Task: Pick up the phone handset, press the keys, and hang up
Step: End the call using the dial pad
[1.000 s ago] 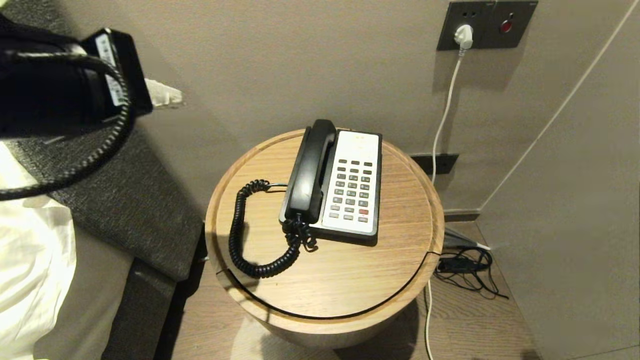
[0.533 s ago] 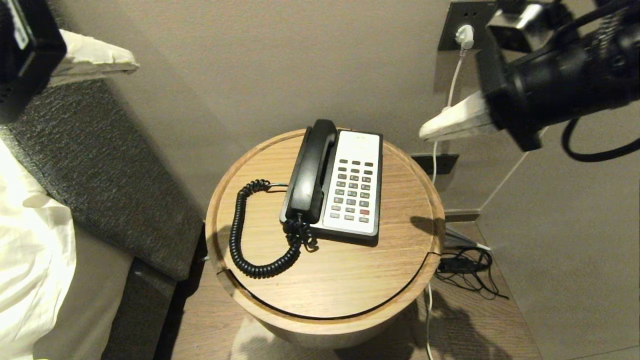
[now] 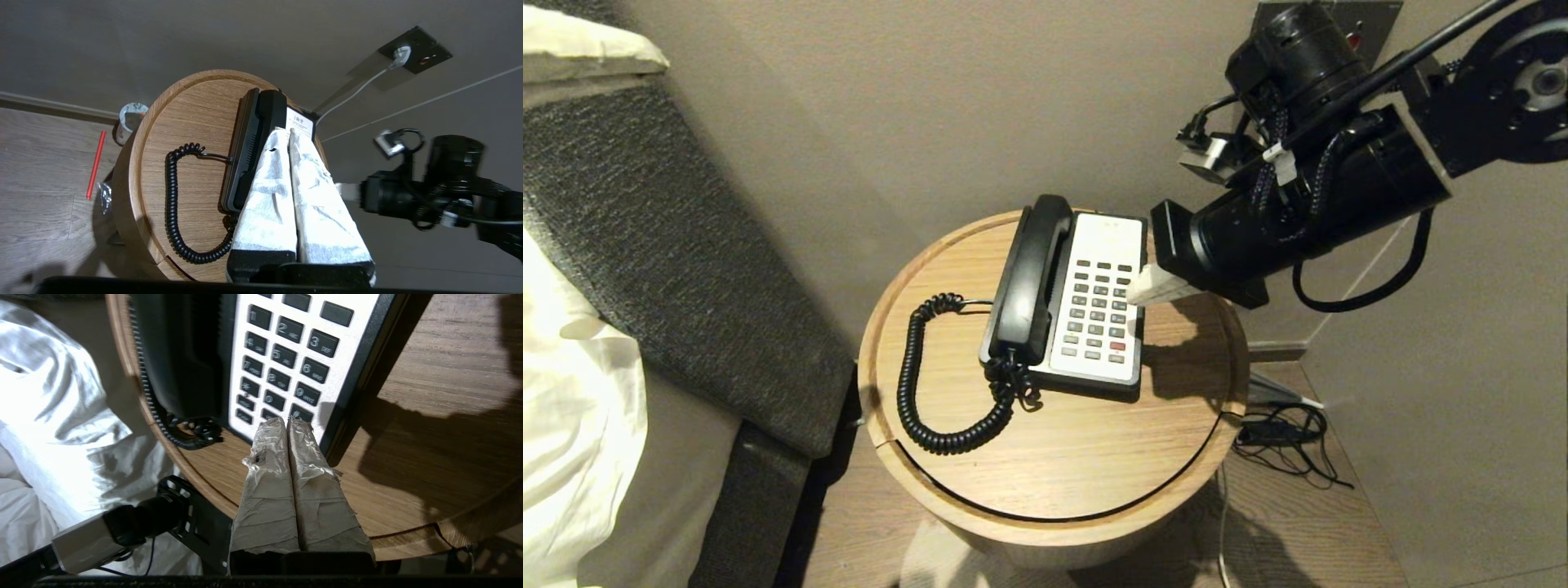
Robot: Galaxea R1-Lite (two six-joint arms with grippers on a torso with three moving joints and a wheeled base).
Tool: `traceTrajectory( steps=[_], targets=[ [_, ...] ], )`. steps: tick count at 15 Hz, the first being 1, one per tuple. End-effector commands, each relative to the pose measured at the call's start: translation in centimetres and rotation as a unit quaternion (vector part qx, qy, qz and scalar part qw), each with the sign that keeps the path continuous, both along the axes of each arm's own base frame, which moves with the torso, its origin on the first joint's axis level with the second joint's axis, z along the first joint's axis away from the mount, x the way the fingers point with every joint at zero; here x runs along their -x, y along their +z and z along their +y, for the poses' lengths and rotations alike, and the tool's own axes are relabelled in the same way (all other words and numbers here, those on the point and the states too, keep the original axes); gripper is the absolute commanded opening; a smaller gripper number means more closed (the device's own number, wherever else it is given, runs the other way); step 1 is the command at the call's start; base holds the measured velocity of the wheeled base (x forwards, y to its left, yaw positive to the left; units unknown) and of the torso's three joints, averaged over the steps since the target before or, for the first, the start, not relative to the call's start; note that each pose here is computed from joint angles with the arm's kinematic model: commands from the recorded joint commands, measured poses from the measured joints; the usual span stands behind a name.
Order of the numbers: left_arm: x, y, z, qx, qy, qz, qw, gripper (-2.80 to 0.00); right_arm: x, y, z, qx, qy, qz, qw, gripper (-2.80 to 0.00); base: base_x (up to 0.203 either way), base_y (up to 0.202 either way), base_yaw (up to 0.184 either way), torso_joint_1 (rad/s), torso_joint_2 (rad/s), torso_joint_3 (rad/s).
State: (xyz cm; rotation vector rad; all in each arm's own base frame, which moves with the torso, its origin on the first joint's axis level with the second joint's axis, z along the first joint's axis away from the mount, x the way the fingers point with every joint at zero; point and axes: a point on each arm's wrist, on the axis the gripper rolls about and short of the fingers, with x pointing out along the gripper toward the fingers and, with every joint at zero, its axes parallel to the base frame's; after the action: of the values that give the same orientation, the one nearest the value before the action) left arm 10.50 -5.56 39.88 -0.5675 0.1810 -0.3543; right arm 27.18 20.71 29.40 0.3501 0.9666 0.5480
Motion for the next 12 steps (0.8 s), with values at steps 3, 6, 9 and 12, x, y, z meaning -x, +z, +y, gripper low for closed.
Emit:
traceTrajectory(
  steps=[3, 6, 9, 12],
  targets=[
    [0.7, 0.1, 0.5, 0.01, 0.001, -0.003, 0.9999, -2.8, 0.1, -1.6, 0.8, 0.032, 0.011, 0.042, 0.999, -2.8, 0.0, 0.0, 0.0, 0.0, 0.0, 0.0],
    [0.7, 0.0, 0.6, 0.021, 0.001, 0.005, 0.9998, -2.8, 0.4, -1.9, 1.3, 0.038, 0.019, 0.05, 0.998, -2.8, 0.0, 0.0, 0.0, 0.0, 0.0, 0.0],
    [0.5, -0.3, 0.6, 0.02, 0.003, 0.01, 0.9997, -2.8, 0.6, -2.3, 1.7, 0.043, 0.027, 0.058, 0.997, -2.8, 0.0, 0.0, 0.0, 0.0, 0.0, 0.0],
    [0.4, -0.4, 0.5, 0.018, 0.003, 0.012, 0.9998, -2.8, 0.4, -2.7, 2.0, 0.047, 0.027, 0.061, 0.997, -2.8, 0.0, 0.0, 0.0, 0.0, 0.0, 0.0]
  ],
)
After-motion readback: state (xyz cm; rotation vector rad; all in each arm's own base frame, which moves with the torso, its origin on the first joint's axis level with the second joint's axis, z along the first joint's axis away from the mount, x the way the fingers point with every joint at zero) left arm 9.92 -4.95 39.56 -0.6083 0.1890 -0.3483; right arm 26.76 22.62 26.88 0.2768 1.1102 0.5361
